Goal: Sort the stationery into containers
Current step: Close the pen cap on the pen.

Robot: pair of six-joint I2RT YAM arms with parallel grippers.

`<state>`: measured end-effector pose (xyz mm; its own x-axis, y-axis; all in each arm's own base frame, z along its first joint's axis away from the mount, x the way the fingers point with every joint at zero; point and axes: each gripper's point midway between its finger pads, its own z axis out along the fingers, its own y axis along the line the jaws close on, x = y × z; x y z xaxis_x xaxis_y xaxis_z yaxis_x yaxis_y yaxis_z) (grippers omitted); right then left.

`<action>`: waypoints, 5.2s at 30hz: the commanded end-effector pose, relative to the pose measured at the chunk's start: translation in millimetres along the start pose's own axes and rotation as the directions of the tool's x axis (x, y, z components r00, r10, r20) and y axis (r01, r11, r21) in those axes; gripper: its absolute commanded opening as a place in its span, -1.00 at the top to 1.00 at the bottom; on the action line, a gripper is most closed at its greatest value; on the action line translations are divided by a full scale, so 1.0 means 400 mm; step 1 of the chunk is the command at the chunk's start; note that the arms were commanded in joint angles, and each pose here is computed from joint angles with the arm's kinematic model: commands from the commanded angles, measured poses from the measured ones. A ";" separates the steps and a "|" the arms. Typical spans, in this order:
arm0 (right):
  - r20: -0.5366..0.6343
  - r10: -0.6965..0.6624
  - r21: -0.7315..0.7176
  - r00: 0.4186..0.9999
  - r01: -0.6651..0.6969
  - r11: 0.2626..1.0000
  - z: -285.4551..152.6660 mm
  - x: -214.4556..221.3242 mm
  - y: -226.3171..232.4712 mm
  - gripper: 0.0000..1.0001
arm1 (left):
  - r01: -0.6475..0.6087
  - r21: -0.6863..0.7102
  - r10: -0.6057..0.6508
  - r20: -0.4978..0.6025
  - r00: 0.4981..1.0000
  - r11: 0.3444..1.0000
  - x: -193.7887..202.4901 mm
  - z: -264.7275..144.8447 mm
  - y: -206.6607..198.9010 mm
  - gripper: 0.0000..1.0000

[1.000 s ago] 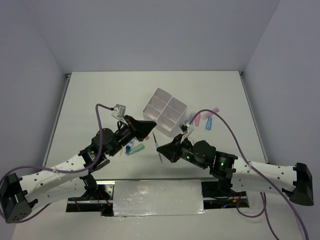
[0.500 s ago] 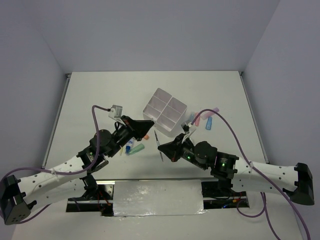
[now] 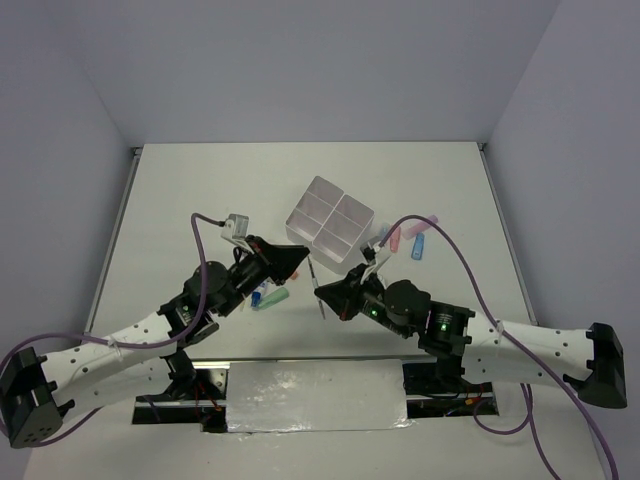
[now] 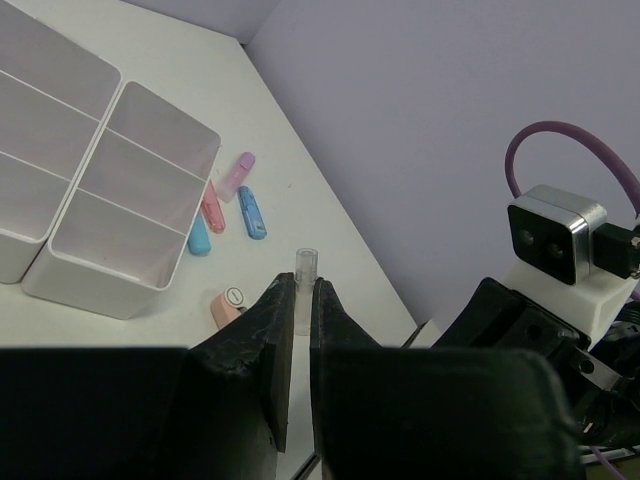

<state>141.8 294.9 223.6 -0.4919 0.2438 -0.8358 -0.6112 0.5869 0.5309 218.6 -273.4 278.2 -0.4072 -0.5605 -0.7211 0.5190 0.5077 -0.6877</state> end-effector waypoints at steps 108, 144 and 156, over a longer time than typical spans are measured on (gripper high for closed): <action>0.309 -0.135 -0.056 0.942 0.159 0.986 0.058 -0.236 0.126 1.00 | -0.066 0.083 0.066 0.004 0.998 0.994 -0.082 -0.019 -0.102 0.89; 0.186 -0.233 -0.163 0.955 0.263 0.951 0.040 -0.152 0.143 1.00 | -0.312 0.301 0.292 0.112 0.950 0.901 -0.220 -0.035 -0.297 -0.07; 0.196 -0.229 -0.149 0.954 0.260 0.954 0.035 -0.167 0.143 1.00 | -0.298 0.250 0.293 0.059 0.954 0.921 -0.178 -0.014 -0.249 0.29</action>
<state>148.0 323.4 279.7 -0.2417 0.1944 -0.9507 -0.7942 0.5233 0.3089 191.5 -281.8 391.3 -0.2063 -0.4096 -0.8886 0.7861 0.4714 -0.3998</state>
